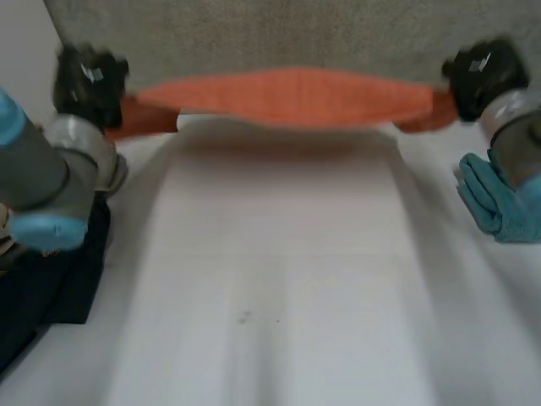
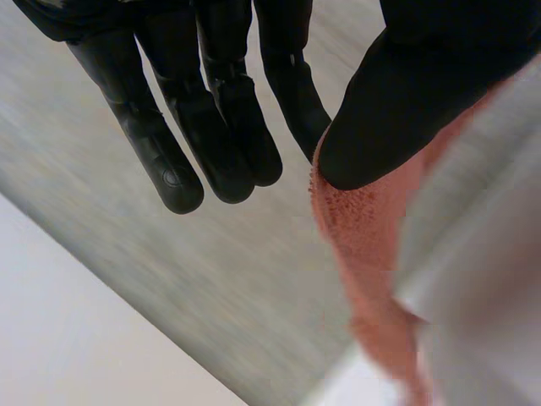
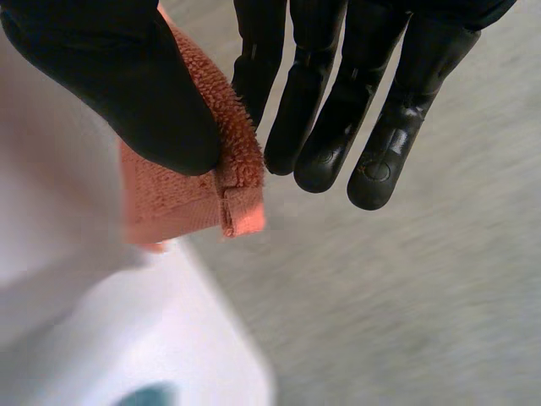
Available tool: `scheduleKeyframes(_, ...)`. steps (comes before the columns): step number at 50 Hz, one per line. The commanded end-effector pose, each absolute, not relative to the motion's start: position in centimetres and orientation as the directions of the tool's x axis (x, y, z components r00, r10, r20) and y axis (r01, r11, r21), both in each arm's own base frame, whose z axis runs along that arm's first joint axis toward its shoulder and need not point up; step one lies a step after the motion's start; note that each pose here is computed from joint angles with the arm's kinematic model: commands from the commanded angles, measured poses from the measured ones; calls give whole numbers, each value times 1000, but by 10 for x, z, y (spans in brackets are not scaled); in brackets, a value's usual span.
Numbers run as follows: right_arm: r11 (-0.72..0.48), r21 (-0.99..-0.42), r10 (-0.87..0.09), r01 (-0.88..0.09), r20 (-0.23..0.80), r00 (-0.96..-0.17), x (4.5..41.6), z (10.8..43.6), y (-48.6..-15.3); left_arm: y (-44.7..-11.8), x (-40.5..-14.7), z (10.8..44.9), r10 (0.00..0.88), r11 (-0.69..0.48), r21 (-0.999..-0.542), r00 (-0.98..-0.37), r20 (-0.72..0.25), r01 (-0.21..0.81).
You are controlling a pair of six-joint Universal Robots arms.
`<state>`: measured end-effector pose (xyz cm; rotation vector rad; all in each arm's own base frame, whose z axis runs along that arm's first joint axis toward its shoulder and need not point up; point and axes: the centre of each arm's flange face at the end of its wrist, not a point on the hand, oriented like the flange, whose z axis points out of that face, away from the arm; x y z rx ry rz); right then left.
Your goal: Fold the laundry.
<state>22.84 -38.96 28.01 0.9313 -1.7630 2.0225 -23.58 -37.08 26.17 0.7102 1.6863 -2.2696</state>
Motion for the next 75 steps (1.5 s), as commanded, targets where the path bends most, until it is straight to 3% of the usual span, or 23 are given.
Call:
scheduleKeyframes(1,-38,-761,-369,-648,613,-699,231,191,-385,-360,-239,147,276,-65,-845,-804,-527,531)
scheduleKeyframes(6,47,-726,-445,-686,599,-665,227,172,-370,-339,-235,125,356,52,-822,-779,-516,567)
scheduleKeyframes(11,159,-638,-576,-754,560,-595,220,164,-337,-313,-226,140,414,153,-788,-763,-496,596)
scheduleKeyframes(14,222,-565,-649,-794,522,-553,209,168,-310,-286,-215,149,468,257,-739,-749,-468,623)
scheduleKeyframes(15,247,-518,-680,-819,509,-527,199,173,-296,-279,-212,152,481,283,-724,-746,-460,629)
scheduleKeyframes(18,265,-438,-726,-859,496,-477,182,180,-274,-245,-197,159,534,405,-636,-734,-420,658)
scheduleKeyframes(19,268,-387,-752,-882,488,-443,171,184,-260,-236,-193,161,547,435,-608,-731,-407,664)
scheduleKeyframes(20,265,-365,-763,-892,487,-426,166,186,-254,-215,-187,163,583,477,-552,-716,-385,684)
scheduleKeyframes(23,238,-302,-788,-923,496,-366,151,192,-237,-195,-182,167,621,466,-508,-677,-396,724)
scheduleKeyframes(25,229,-295,-780,-928,514,-356,147,196,-236,-187,-181,169,648,408,-489,-622,-440,771)
scheduleKeyframes(28,223,-313,-759,-923,538,-365,147,200,-240,-199,-184,171,631,310,-496,-566,-530,811)
scheduleKeyframes(31,218,-344,-705,-913,592,-391,148,203,-258,-221,-189,171,585,242,-523,-553,-593,817)
scheduleKeyframes(35,241,-384,-655,-891,613,-442,150,191,-288,-271,-198,170,471,180,-573,-582,-663,799)
scheduleKeyframes(39,229,-414,-613,-881,642,-461,159,186,-315,-302,-202,172,393,164,-589,-600,-697,791)
scheduleKeyframes(48,88,-488,-474,-869,747,-467,201,175,-373,-374,-246,147,250,-37,-647,-620,-744,762)
scheduleKeyframes(52,1,-504,-393,-864,794,-464,225,163,-404,-401,-263,136,189,-119,-646,-621,-760,754)
scheduleKeyframes(62,-5,-498,-320,-867,822,-470,232,132,-444,-433,-275,111,146,-164,-627,-610,-779,761)
scheduleKeyframes(70,-27,-530,-214,-848,831,-513,234,144,-459,-440,-281,125,66,-237,-637,-642,-764,733)
scheduleKeyframes(74,-10,-591,-167,-807,796,-581,232,162,-459,-432,-288,123,86,-246,-639,-640,-763,729)
scheduleKeyframes(75,-10,-636,-152,-772,764,-627,230,176,-457,-429,-290,123,92,-247,-640,-640,-763,727)
